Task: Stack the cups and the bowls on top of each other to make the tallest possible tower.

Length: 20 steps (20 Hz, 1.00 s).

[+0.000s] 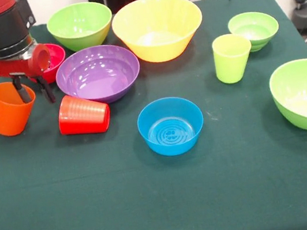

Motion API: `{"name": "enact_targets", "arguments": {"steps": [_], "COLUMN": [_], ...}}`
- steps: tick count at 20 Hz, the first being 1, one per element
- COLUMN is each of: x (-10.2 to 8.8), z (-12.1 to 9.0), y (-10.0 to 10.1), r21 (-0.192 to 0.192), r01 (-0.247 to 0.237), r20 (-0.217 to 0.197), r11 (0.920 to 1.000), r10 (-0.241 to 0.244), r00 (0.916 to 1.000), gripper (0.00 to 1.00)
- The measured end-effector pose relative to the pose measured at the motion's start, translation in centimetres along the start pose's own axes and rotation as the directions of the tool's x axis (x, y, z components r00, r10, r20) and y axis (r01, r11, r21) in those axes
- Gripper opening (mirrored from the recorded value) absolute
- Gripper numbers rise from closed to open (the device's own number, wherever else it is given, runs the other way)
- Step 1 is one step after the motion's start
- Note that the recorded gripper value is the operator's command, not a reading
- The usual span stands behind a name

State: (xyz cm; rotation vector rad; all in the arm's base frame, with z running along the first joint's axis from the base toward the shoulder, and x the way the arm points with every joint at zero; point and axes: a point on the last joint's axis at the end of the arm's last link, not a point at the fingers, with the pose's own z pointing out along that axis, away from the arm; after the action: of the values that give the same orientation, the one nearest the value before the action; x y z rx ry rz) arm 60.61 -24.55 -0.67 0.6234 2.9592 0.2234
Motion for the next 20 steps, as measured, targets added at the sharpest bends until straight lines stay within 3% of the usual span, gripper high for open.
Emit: {"name": "enact_targets", "arguments": {"steps": [20], "x": [0.01], "z": [0.14], "y": [-0.16], "r21": [0.005], "r01": [0.006], "r20": [0.002], "r11": [1.0000], "r10": [-0.006], "r00": [1.0000], "gripper": [1.00]}}
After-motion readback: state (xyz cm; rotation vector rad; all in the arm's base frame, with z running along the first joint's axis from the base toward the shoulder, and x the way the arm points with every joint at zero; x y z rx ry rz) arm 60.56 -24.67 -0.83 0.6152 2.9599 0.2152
